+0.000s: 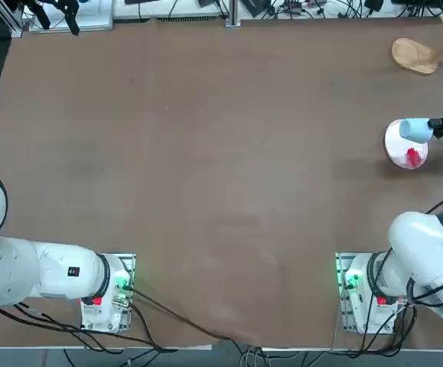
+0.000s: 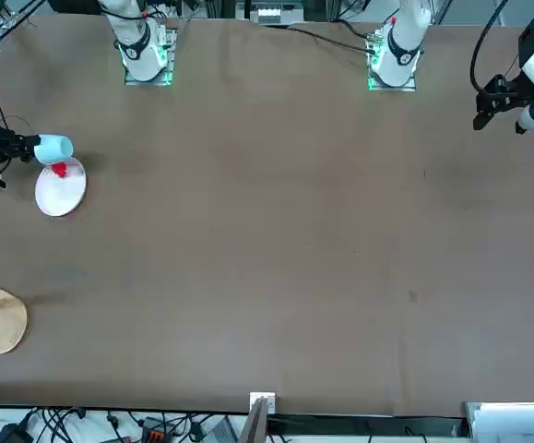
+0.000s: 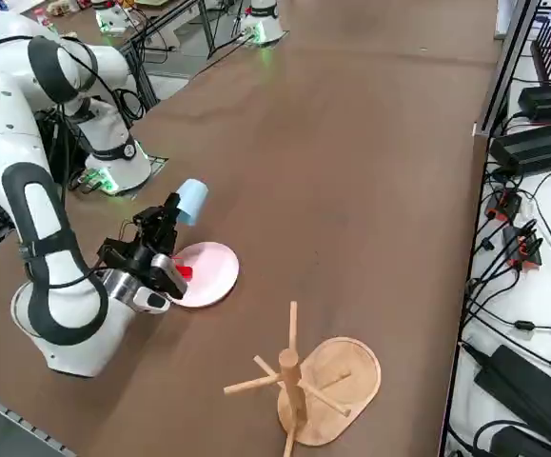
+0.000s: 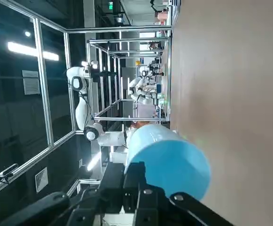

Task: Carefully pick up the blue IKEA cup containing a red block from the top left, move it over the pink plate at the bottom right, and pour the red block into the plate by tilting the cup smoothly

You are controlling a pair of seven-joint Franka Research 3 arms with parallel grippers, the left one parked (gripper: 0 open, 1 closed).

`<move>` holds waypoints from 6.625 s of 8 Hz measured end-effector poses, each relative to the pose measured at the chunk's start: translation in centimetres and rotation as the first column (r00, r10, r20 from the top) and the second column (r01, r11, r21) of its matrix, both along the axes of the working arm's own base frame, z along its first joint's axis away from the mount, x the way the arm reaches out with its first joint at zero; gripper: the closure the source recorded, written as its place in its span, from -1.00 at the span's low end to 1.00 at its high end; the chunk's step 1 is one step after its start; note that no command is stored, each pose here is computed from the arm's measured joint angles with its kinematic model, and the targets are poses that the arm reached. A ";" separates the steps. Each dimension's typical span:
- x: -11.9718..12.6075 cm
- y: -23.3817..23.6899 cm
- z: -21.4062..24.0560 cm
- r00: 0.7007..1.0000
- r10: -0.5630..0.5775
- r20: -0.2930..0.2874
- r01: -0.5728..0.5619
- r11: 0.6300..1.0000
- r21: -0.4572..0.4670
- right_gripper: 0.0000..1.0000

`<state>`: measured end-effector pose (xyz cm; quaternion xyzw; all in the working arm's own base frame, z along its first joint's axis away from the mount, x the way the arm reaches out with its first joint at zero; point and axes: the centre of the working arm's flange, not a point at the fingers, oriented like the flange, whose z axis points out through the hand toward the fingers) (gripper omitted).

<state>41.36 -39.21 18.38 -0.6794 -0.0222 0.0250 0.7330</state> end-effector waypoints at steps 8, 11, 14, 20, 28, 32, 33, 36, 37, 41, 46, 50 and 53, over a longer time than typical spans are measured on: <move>7.6 2.8 7.4 0.993 0.086 0.082 -0.053 0.938 -0.342 0.96; 12.5 9.2 13.0 0.984 0.127 0.124 -0.030 0.806 -0.591 0.96; 17.4 17.8 16.3 0.987 0.131 0.089 -0.002 0.570 -0.821 0.96; 21.1 31.3 16.6 0.975 -0.220 -0.026 0.037 0.280 -0.959 0.96; 21.1 44.3 11.3 0.779 -0.606 -0.163 -0.144 0.080 -0.986 0.96; 21.4 49.6 9.7 0.738 -0.670 -0.072 -0.160 -0.071 -0.984 0.96; 21.6 50.3 9.1 0.734 -0.675 -0.070 -0.165 -0.078 -0.983 0.96; 22.1 52.1 6.7 0.736 -0.673 -0.072 -0.186 -0.098 -0.978 0.96; 22.3 52.5 6.7 0.738 -0.672 -0.065 -0.187 -0.111 -0.976 0.96; 22.5 52.3 6.4 0.741 -0.669 -0.059 -0.190 -0.124 -0.974 0.50; 23.6 52.2 8.4 0.740 -0.671 -0.058 -0.194 -0.131 -0.972 0.13; 25.7 52.4 13.9 0.750 -0.661 -0.027 -0.145 -0.124 -0.982 -0.23; 27.3 52.2 18.2 0.823 -0.568 0.016 -0.067 -0.125 -0.990 -1.00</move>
